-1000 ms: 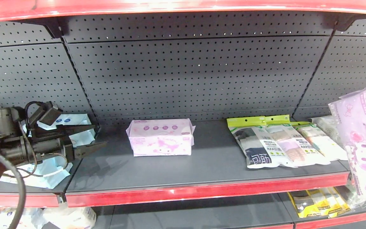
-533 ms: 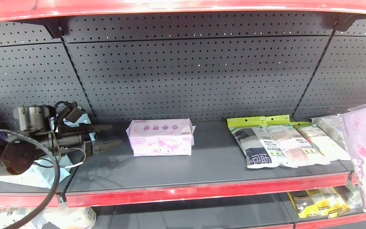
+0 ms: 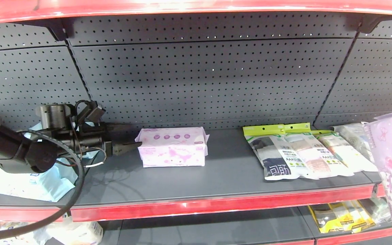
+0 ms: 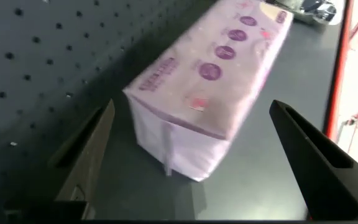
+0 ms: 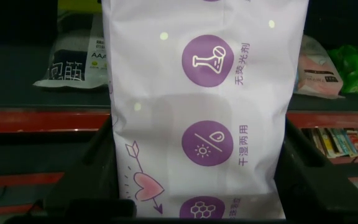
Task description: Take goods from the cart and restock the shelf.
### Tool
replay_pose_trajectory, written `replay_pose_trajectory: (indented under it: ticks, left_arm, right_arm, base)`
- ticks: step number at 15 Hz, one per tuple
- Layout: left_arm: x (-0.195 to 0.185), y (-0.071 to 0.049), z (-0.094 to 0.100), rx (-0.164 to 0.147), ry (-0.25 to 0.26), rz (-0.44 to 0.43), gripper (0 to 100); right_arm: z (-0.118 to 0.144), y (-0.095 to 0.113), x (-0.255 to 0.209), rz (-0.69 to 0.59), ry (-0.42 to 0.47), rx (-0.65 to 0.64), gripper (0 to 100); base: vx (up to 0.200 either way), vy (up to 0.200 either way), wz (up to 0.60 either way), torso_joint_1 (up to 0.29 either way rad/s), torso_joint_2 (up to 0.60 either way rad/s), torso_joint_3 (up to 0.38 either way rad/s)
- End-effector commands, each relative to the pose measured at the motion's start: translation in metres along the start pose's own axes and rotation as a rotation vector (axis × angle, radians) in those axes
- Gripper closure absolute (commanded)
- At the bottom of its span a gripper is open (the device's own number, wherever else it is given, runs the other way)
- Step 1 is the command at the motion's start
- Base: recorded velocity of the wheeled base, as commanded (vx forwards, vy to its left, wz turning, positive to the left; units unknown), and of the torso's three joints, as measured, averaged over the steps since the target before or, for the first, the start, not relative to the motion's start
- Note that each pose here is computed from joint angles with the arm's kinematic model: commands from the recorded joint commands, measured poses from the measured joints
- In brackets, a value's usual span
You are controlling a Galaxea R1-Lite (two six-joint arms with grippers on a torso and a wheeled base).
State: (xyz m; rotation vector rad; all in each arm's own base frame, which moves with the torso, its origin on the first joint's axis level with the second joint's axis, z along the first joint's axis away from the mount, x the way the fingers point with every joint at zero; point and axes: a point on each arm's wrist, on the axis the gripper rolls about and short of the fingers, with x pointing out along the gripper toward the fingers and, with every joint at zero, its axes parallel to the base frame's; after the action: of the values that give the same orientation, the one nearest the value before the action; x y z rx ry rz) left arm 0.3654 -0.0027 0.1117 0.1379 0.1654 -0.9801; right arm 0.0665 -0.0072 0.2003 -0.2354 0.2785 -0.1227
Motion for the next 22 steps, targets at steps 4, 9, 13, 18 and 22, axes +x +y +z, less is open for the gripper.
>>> replay_pose_trajectory:
  ticks: [4,9,13,18,22]
  left_arm:
    - [0.007,0.012,-0.001,0.046,-0.012,-0.007,0]
    - [0.010,0.014,-0.005,0.096,-0.031,-0.060,0]
    - [0.013,0.018,-0.008,0.117,-0.038,-0.073,0]
    - [0.013,0.019,-0.008,0.153,-0.049,-0.089,0]
    - [0.011,0.020,-0.009,0.186,-0.058,-0.099,0]
  right_arm:
    - [0.001,0.000,0.002,0.002,0.006,-0.001,100]
    - [0.000,0.000,0.004,0.002,0.018,-0.003,100]
    - [0.002,0.000,0.008,-0.003,0.030,-0.006,100]
    - [0.000,0.000,0.009,-0.006,0.044,-0.008,100]
    - [0.001,0.000,0.011,-0.006,0.050,-0.026,100]
  base:
    - [0.000,0.000,0.00,0.000,0.00,0.000]
    - [0.000,0.000,0.00,0.000,0.00,0.000]
    - [0.000,0.000,0.00,0.000,0.00,0.000]
    - [0.000,0.000,0.00,0.000,0.00,0.000]
    - [0.000,0.000,0.00,0.000,0.00,0.000]
